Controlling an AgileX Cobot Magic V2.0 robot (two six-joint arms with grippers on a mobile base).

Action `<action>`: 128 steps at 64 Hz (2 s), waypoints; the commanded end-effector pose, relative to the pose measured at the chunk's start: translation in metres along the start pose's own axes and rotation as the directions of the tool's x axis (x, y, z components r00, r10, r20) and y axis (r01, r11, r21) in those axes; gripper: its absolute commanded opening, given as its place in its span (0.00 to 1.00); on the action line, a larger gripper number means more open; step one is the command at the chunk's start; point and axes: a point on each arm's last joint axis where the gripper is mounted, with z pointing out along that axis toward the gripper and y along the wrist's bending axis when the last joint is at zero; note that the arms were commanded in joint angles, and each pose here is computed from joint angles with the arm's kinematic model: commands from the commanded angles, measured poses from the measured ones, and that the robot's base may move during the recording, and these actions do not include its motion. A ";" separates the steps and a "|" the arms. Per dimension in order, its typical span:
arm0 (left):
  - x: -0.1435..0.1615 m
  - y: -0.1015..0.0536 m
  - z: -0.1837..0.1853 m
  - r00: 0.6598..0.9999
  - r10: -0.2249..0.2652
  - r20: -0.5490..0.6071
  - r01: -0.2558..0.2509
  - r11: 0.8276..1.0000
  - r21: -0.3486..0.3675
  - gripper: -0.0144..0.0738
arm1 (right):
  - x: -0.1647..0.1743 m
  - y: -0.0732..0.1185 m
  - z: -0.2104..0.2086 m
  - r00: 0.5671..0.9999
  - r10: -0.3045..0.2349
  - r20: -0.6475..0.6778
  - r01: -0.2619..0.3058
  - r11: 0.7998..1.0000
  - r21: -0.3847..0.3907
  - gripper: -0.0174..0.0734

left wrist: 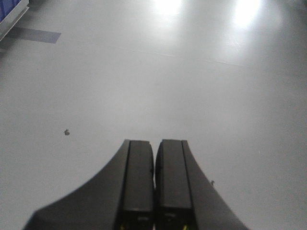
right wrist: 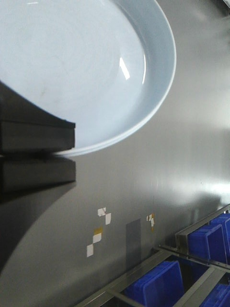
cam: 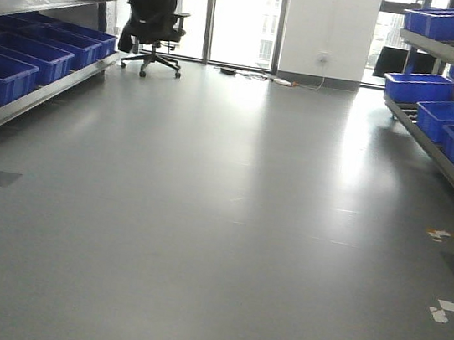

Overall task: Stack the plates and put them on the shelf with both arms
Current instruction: 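Drive the base to the shelf of blue bins holding the plates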

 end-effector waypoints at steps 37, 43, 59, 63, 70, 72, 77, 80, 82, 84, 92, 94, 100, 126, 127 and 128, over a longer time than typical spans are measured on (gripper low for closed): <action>-0.017 -0.002 -0.004 0.994 -0.007 0.112 0.005 1.000 0.018 0.26 | -0.019 0.002 -0.004 0.992 -0.008 0.130 0.011 1.000 -0.019 0.22; -0.017 -0.002 -0.004 0.994 -0.007 0.112 0.005 1.000 0.018 0.26 | -0.019 0.002 -0.004 0.992 -0.008 0.130 0.011 1.000 -0.019 0.22; -0.017 -0.002 -0.004 0.994 -0.007 0.112 0.005 1.000 0.018 0.26 | -0.019 0.002 -0.004 0.991 -0.008 0.130 0.011 1.000 -0.019 0.22; -0.017 -0.002 -0.004 0.994 -0.007 0.112 0.005 1.000 0.018 0.26 | -0.019 0.002 -0.004 0.991 -0.008 0.130 0.011 1.000 -0.019 0.22; -0.017 -0.002 -0.004 0.994 -0.007 0.112 0.005 1.000 0.018 0.26 | -0.019 0.002 -0.004 0.991 -0.008 0.130 0.011 1.000 -0.019 0.22; -0.017 -0.002 -0.004 0.994 -0.007 0.112 0.005 1.000 0.018 0.26 | -0.019 0.002 -0.004 0.991 -0.008 0.130 0.011 1.000 -0.019 0.22; -0.017 -0.002 -0.004 0.994 -0.007 0.112 0.005 1.000 0.018 0.26 | -0.019 0.002 -0.004 0.991 -0.008 0.130 0.011 1.000 -0.019 0.22; -0.017 -0.002 -0.004 0.994 -0.007 0.112 0.005 1.000 0.018 0.26 | -0.019 0.002 -0.004 0.991 -0.008 0.130 0.011 1.000 -0.019 0.22; -0.017 -0.002 -0.004 0.994 -0.007 0.112 0.005 1.000 0.018 0.26 | -0.019 0.002 -0.004 0.991 -0.008 0.130 0.011 1.000 -0.019 0.22; -0.017 -0.002 -0.004 0.994 -0.007 0.112 0.005 1.000 0.018 0.26 | -0.019 0.002 -0.004 0.991 -0.008 0.130 0.011 1.000 -0.019 0.22; -0.017 -0.002 -0.004 0.994 -0.007 0.112 0.005 1.000 0.018 0.26 | -0.019 0.002 -0.004 0.991 -0.008 0.130 0.011 1.000 -0.019 0.22; -0.017 -0.002 -0.004 0.994 -0.007 0.112 0.005 1.000 0.018 0.26 | -0.019 0.002 -0.004 0.991 -0.008 0.130 0.011 1.000 -0.019 0.22; -0.017 -0.002 -0.004 0.994 -0.007 0.112 0.005 1.000 0.018 0.26 | -0.019 0.002 -0.004 0.991 -0.008 0.130 0.011 1.000 -0.019 0.22; -0.017 -0.002 -0.004 0.994 -0.007 0.112 0.005 1.000 0.018 0.26 | -0.019 0.002 -0.004 0.991 -0.008 0.130 0.011 1.000 -0.019 0.22; -0.017 -0.002 -0.004 0.994 -0.007 0.112 0.005 1.000 0.018 0.26 | -0.019 0.002 -0.004 0.991 -0.008 0.130 0.011 1.000 -0.019 0.22; -0.017 -0.002 -0.004 0.994 -0.007 0.112 0.005 1.000 0.018 0.26 | -0.019 0.002 -0.004 0.991 -0.008 0.130 0.011 1.000 -0.019 0.22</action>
